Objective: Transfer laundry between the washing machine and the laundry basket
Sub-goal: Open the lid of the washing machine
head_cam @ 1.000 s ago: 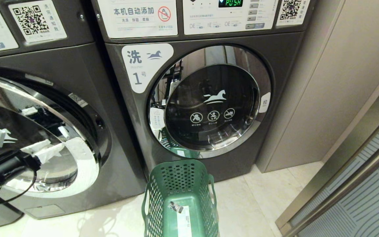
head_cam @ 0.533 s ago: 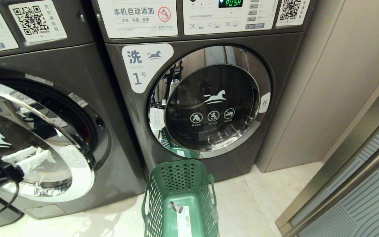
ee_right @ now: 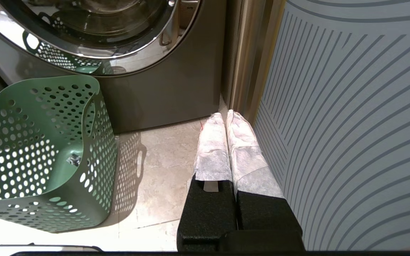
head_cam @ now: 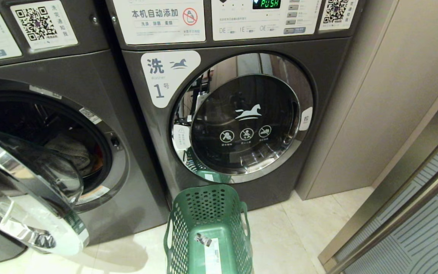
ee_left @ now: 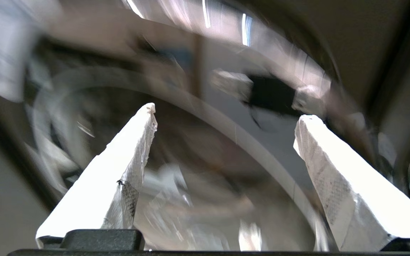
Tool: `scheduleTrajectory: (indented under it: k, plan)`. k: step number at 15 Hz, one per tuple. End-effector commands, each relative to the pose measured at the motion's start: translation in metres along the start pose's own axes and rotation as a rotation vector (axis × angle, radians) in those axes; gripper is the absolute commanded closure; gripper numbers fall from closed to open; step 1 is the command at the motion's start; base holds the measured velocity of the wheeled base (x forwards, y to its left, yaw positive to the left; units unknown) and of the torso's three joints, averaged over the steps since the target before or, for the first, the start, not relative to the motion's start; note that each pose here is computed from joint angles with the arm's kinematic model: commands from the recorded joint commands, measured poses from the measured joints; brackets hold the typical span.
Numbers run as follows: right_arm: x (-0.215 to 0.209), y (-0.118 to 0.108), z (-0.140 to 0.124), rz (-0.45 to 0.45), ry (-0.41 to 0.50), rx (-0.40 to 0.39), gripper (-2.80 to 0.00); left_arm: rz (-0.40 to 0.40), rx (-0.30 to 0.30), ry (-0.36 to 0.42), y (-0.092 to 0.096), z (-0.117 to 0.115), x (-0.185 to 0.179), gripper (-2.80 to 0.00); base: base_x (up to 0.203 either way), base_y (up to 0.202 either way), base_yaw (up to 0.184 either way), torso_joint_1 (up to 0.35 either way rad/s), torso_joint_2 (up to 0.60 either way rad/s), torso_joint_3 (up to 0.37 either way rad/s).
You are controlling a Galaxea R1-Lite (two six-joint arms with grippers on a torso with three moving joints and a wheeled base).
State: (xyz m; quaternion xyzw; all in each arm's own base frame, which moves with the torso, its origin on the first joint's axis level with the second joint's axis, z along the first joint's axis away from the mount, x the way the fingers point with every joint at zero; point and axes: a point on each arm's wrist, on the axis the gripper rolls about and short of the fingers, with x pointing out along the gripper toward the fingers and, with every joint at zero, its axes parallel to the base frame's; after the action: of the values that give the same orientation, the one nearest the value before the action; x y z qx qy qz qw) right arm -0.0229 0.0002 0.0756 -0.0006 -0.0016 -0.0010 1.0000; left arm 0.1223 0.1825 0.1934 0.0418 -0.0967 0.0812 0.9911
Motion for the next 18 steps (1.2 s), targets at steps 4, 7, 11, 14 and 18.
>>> scheduleTrajectory:
  k: [4, 7, 11, 14, 18]
  plan:
    - [0.000, 0.000, 0.000, 0.000, 0.000, 0.000, 0.00, 0.269, 0.152, -0.393, -0.034, 0.123, -0.032, -2.80, 0.000, 0.000, 0.000, 0.000, 0.00, 0.000]
    - [0.000, 0.000, 0.000, 0.000, 0.002, 0.000, 0.00, 0.301, 0.055, -0.449, -0.039, 0.136, -0.009, 0.00, 0.000, 0.000, 0.000, 0.000, 0.00, 0.000]
    - [0.000, 0.000, 0.000, 0.000, 0.000, 0.000, 0.00, 0.291, 0.050, -0.387, -0.044, 0.119, 0.011, 0.00, 0.000, 0.000, 0.000, 0.000, 0.00, 0.000]
    - [0.000, 0.000, 0.000, 0.000, 0.000, 0.000, 0.00, 0.456, 0.037, -0.251, -0.036, 0.075, 0.032, 0.00, 0.000, 0.000, 0.000, 0.000, 0.00, 0.000]
    - [0.000, 0.000, 0.000, 0.000, 0.000, 0.000, 0.00, 0.781, 0.102, 0.073, -0.015, 0.014, 0.049, 0.00, 0.000, 0.000, 0.000, 0.000, 0.00, 0.000]
